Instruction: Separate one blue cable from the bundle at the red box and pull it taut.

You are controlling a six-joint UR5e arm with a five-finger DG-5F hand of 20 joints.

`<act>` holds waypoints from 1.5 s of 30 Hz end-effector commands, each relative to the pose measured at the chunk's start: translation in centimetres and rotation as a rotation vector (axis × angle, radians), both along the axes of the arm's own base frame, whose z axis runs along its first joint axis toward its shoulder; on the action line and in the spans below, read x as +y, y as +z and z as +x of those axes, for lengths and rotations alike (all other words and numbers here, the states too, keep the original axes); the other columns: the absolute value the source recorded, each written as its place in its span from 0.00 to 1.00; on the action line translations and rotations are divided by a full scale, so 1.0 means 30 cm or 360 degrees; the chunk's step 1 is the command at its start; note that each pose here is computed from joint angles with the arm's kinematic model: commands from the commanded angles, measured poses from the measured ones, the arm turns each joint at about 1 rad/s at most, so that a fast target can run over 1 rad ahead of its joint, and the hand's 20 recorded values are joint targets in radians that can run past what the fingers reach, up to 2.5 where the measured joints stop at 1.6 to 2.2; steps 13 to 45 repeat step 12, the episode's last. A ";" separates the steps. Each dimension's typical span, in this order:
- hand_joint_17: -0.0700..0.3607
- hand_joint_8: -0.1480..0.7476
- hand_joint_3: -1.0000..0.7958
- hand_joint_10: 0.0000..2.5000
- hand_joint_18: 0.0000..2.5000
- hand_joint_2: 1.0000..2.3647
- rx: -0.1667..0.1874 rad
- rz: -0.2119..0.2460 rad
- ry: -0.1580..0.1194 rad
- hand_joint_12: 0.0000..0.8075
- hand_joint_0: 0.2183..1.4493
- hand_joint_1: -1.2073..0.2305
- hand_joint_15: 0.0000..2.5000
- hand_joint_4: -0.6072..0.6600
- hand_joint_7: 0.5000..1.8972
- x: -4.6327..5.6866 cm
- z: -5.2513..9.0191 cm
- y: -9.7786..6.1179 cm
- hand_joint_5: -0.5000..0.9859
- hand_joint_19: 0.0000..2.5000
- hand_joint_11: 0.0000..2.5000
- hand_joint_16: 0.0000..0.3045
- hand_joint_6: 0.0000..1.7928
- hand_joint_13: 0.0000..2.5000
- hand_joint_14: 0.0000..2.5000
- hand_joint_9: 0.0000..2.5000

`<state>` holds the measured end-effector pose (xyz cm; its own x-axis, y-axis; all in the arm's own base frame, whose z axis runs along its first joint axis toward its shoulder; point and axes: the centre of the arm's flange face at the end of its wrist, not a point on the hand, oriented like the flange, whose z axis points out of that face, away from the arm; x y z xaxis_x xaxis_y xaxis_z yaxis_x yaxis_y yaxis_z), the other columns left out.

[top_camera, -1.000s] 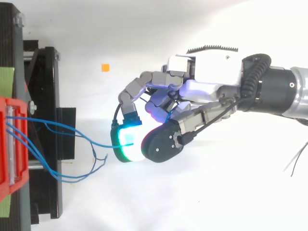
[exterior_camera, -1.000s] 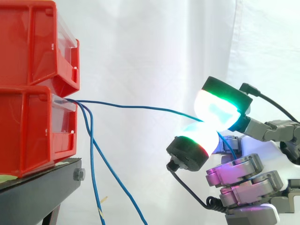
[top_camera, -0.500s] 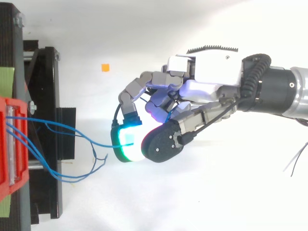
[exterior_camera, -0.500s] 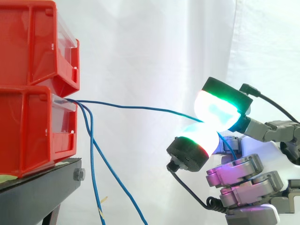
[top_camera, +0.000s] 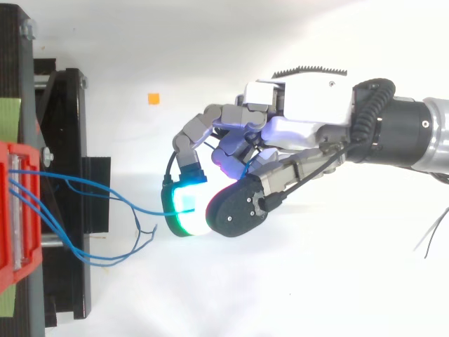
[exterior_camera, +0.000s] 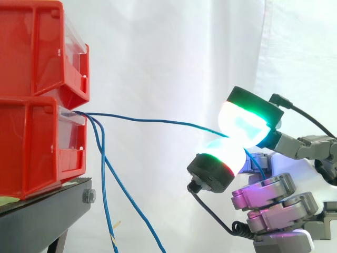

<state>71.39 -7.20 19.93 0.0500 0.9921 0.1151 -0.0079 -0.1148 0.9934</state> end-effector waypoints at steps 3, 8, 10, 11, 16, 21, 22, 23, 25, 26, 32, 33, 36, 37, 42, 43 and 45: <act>0.39 0.51 0.37 1.00 0.47 0.01 0.0001 0.0000 0.0000 0.45 0.49 0.28 0.53 0.32 0.50 0.000 -0.001 -0.001 0.21 0.47 0.68 0.14 0.53 0.42 0.90 0.35; 0.39 0.51 0.37 1.00 0.47 0.01 -0.0004 0.0000 0.0000 0.45 0.49 0.28 0.52 0.32 0.50 0.000 0.002 0.004 0.21 0.47 0.68 0.14 0.53 0.42 0.90 0.35; 0.39 0.50 0.37 1.00 0.47 0.01 0.0001 0.0000 0.0000 0.45 0.49 0.28 0.52 0.32 0.49 0.000 -0.001 -0.001 0.21 0.47 0.68 0.14 0.53 0.42 0.90 0.35; 0.39 0.51 0.37 1.00 0.47 0.01 0.0001 0.0000 0.0000 0.45 0.49 0.28 0.53 0.32 0.49 0.000 -0.001 -0.001 0.21 0.47 0.68 0.14 0.53 0.42 0.90 0.35; 0.39 0.50 0.37 1.00 0.47 0.01 0.0001 0.0000 0.0000 0.45 0.49 0.28 0.53 0.31 0.49 0.000 -0.001 -0.001 0.21 0.47 0.68 0.14 0.53 0.42 0.90 0.35; 0.39 0.50 0.37 1.00 0.47 0.01 0.0001 0.0000 0.0000 0.45 0.49 0.28 0.53 0.31 0.49 0.000 -0.001 -0.001 0.21 0.47 0.68 0.14 0.53 0.42 0.90 0.35; 0.39 0.50 0.37 1.00 0.47 0.01 0.0001 0.0000 0.0000 0.45 0.49 0.28 0.53 0.31 0.49 0.000 -0.001 -0.001 0.21 0.47 0.68 0.14 0.53 0.42 0.90 0.35; 0.39 0.50 0.37 1.00 0.47 0.01 0.0001 0.0000 0.0000 0.45 0.49 0.28 0.53 0.31 0.49 0.000 -0.001 -0.001 0.21 0.47 0.68 0.14 0.53 0.42 0.90 0.35; 0.39 0.50 0.37 1.00 0.47 0.01 0.0001 0.0000 0.0000 0.45 0.49 0.28 0.53 0.31 0.49 0.000 -0.001 -0.001 0.21 0.47 0.68 0.14 0.53 0.42 0.90 0.35; 0.39 0.50 0.37 1.00 0.47 0.01 0.0001 0.0000 0.0000 0.45 0.49 0.28 0.53 0.31 0.49 0.000 -0.001 -0.001 0.21 0.47 0.68 0.14 0.53 0.42 0.90 0.35; 0.39 0.50 0.37 1.00 0.47 0.01 0.0001 0.0000 0.0000 0.45 0.49 0.28 0.53 0.31 0.49 0.000 -0.001 -0.001 0.21 0.47 0.68 0.14 0.53 0.42 0.90 0.35; 0.39 0.50 0.37 1.00 0.47 0.01 0.0001 0.0000 0.0000 0.45 0.49 0.28 0.53 0.31 0.49 0.000 -0.001 -0.001 0.21 0.47 0.68 0.14 0.53 0.42 0.90 0.35; 0.39 0.50 0.37 1.00 0.47 0.01 0.0001 0.0000 0.0000 0.45 0.49 0.28 0.53 0.31 0.49 0.000 -0.001 -0.001 0.21 0.47 0.68 0.14 0.53 0.42 0.90 0.35; 0.39 0.50 0.37 1.00 0.47 0.01 0.0001 0.0000 0.0000 0.45 0.49 0.28 0.53 0.31 0.49 0.000 -0.001 -0.001 0.21 0.47 0.68 0.14 0.53 0.42 0.90 0.35; 0.39 0.50 0.37 1.00 0.47 0.01 0.0001 0.0000 0.0000 0.45 0.49 0.28 0.53 0.31 0.49 0.000 -0.001 -0.001 0.21 0.47 0.68 0.14 0.53 0.42 0.90 0.35; 0.39 0.50 0.37 1.00 0.47 0.01 0.0001 0.0000 0.0000 0.45 0.49 0.28 0.53 0.31 0.49 0.000 -0.001 -0.001 0.21 0.47 0.68 0.14 0.53 0.42 0.90 0.35; 0.39 0.50 0.37 1.00 0.47 0.01 0.0001 0.0000 0.0000 0.45 0.49 0.28 0.53 0.31 0.49 0.000 -0.001 -0.001 0.21 0.47 0.68 0.14 0.53 0.42 0.90 0.35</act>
